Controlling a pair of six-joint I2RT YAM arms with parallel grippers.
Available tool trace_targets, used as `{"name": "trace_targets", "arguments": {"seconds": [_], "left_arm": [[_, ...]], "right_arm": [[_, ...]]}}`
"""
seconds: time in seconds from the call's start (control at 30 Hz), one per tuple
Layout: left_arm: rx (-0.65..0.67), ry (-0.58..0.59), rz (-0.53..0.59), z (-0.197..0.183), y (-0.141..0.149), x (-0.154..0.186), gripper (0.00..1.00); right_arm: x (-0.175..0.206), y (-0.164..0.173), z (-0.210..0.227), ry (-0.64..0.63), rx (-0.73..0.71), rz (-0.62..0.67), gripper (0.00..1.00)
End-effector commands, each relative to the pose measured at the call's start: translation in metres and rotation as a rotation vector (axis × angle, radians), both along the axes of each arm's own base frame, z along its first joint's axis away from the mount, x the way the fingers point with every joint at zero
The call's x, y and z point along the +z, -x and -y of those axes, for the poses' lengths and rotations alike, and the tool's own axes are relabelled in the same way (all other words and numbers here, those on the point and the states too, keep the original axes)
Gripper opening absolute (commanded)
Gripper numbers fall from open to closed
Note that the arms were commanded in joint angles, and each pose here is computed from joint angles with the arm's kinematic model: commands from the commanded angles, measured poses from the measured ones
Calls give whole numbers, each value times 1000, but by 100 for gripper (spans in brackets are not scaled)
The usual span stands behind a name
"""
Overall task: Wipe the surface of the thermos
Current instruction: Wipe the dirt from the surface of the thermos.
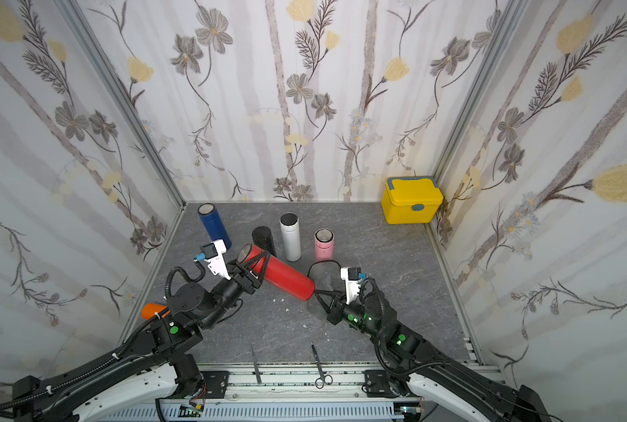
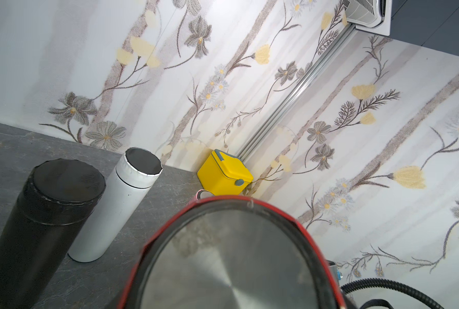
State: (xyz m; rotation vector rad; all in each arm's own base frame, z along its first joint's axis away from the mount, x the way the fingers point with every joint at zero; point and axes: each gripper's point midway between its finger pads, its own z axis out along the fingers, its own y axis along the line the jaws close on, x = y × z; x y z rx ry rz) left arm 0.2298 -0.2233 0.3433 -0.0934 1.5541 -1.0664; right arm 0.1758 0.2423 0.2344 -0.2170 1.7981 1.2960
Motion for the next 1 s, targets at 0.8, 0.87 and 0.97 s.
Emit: {"name": "trace_targets", "arguments": {"seconds": [0.8, 0.87, 0.97], "left_arm": [[3, 147, 58, -26, 9, 38, 0], [-8, 172, 65, -26, 11, 42, 0], [-24, 180, 62, -23, 11, 43, 0]], "right_arm": [[-70, -3, 3, 113, -82, -107, 0], [-65, -1, 0, 87, -65, -100, 0], [-47, 1, -10, 55, -19, -57, 0]]}}
